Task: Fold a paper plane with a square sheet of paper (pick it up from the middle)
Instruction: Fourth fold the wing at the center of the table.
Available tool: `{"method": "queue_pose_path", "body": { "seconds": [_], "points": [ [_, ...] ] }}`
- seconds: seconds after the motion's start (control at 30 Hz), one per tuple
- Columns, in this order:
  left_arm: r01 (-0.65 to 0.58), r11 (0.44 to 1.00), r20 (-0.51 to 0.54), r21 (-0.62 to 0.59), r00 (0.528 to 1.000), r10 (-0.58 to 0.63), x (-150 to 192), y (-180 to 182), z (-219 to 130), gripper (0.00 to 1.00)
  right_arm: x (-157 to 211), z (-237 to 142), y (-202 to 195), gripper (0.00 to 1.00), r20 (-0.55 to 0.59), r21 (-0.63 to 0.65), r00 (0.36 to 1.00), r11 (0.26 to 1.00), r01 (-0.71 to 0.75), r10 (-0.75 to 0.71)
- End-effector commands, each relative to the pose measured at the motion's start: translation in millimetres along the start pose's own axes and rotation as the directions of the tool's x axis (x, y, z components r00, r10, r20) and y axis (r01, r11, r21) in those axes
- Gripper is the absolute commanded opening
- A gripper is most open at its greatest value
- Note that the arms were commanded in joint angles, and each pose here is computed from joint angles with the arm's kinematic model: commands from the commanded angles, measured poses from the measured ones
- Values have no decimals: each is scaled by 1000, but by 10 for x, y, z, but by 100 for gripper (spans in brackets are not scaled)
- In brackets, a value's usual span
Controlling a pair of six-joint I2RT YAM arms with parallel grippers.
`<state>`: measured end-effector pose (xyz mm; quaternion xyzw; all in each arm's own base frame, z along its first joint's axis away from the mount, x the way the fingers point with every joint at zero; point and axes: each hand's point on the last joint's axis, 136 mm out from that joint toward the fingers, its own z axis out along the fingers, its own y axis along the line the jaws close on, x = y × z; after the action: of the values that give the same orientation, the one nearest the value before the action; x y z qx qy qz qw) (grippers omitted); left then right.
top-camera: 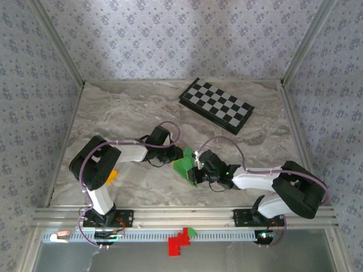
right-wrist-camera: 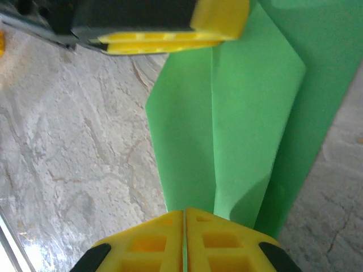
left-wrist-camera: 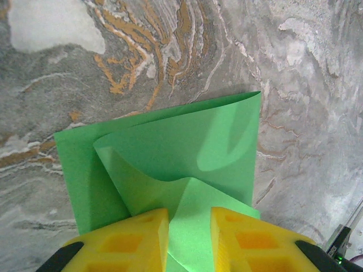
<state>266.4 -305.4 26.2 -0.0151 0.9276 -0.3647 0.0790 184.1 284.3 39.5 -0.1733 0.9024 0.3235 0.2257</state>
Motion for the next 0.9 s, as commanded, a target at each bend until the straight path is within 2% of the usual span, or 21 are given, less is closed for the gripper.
{"method": "queue_pose_path", "body": {
  "seconds": [0.0, 0.43, 0.87],
  "points": [
    [5, 998, -40, -58, 999, -7, 96, 131, 57, 27, 111, 21, -26, 10, -23, -1, 1000, 1000, -16, 16],
    [2, 998, -39, -61, 999, -4, 88, 128, 55, 27, 249, 39, -90, 9, -46, 26, 998, 999, -44, 46],
    [4, 997, -40, -73, 999, -7, 98, 158, 53, 27, 547, 74, -266, 7, -119, 93, 990, 994, -63, 74]
  ]
}}
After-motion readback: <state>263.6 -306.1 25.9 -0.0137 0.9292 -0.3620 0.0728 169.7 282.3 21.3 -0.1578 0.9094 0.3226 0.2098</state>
